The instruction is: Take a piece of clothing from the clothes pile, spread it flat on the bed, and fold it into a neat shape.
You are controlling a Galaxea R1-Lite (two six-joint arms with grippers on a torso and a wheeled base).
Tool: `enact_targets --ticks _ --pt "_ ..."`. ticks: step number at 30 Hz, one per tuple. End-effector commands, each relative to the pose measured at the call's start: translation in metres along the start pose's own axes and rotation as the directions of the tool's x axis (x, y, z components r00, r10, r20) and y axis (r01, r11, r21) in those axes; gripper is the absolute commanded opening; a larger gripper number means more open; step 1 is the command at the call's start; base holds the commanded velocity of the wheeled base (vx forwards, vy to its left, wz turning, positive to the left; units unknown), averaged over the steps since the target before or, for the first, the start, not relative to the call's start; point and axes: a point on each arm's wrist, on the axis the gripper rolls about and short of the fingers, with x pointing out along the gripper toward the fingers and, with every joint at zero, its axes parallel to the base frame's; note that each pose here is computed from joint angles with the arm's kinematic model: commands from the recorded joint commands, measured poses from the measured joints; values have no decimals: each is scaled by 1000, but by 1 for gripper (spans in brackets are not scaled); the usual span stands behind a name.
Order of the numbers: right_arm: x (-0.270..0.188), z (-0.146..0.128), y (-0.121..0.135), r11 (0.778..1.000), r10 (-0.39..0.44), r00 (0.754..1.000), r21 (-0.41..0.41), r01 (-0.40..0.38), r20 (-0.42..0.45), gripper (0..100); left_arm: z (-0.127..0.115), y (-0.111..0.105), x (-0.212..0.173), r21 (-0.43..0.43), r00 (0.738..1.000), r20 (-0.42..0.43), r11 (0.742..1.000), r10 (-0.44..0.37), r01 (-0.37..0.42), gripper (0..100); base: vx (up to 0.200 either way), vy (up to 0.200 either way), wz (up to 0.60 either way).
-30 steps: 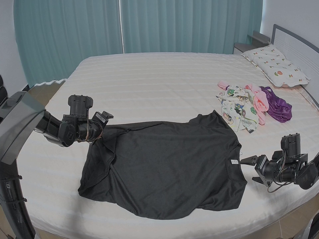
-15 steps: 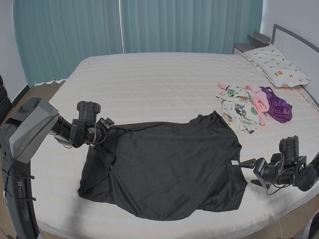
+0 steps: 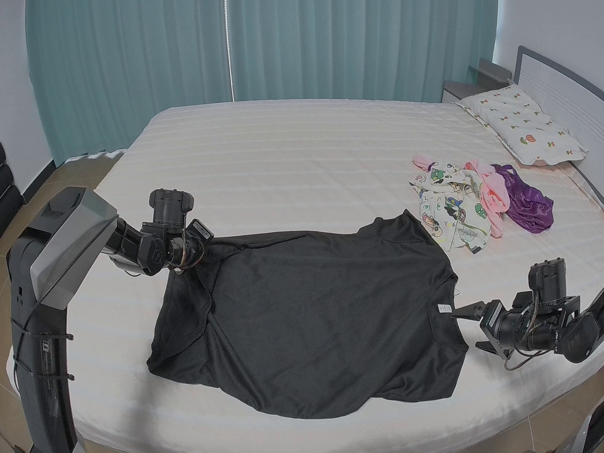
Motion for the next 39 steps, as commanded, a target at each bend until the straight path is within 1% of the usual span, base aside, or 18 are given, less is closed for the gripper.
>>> enact_targets --ticks 1,2,3,5,7,8,10,13,16,17,19,22,23,25,26,31,35,39 --pt "1 0 0 1000 0 1000 1 0 0 100 10 7 4 -9 1000 21 1000 11 -11 0 0 0 0" --pt "1 0 0 1000 -1 1000 1 1 -1 100 22 8 4 -13 999 48 1000 6 -6 0 0 0 0" --pt "1 0 0 1000 -1 1000 1 1 -1 100 22 8 4 -13 999 48 1000 6 -6 0 0 0 0" --pt "1 0 -1 1000 -3 1000 1 3 -2 100 54 8 4 -45 992 123 999 -19 24 0 0 0 0" --pt "1 0 -1 1000 -3 1000 1 3 -2 100 71 8 3 -59 986 163 997 -33 43 0 0 0 0" --pt "1 0 -1 1000 -4 1000 1 4 -1 100 84 9 5 -68 980 193 996 -45 59 0 0 0 0" --pt "1 0 -1 1000 -4 1000 1 4 -1 100 94 10 11 -74 975 216 995 -54 72 0 0 0 0" --pt "1 0 -1 1000 -5 1000 1 5 -2 100 96 12 20 -75 977 208 995 -46 63 0 0 0 0" --pt "1 0 -1 1000 -4 1000 1 4 -5 100 94 15 40 -78 983 181 996 -22 37 0 0 0 0" --pt "1 0 -1 1000 -4 1000 1 4 -5 100 93 15 41 -77 984 179 996 -22 37 0 0 0 0" --pt "1 -1 -1 1000 -4 1000 1 4 -5 100 94 16 55 -79 984 175 996 -18 32 0 0 0 0" --pt "1 -1 -1 1000 -4 1000 1 4 -5 100 92 18 60 -80 986 167 997 -11 24 0 0 0 0" --pt "1 -1 -1 1000 -5 1000 1 6 -6 100 89 22 64 -79 989 149 997 0 12 0 0 0 0" --pt "1 -1 -1 1000 -5 1000 0 5 -7 100 88 22 64 -80 990 142 997 -4 15 0 0 0 0" --pt "1 -1 -1 1000 -5 1000 0 5 -7 100 89 22 64 -82 990 141 997 -5 17 100 0 0 0" --pt "1 -2 -2 1000 -8 1000 0 8 -11 100 101 25 58 -95 988 157 995 4 11 100 0 0 0" --pt "1 -3 -2 1000 -10 1000 1 10 -13 100 127 24 30 -133 989 145 991 40 -21 100 0 0 0" --pt "1 -3 -3 1000 -12 1000 1 12 -15 100 148 20 -4 -208 995 94 978 -17 36 100 0 0 0"
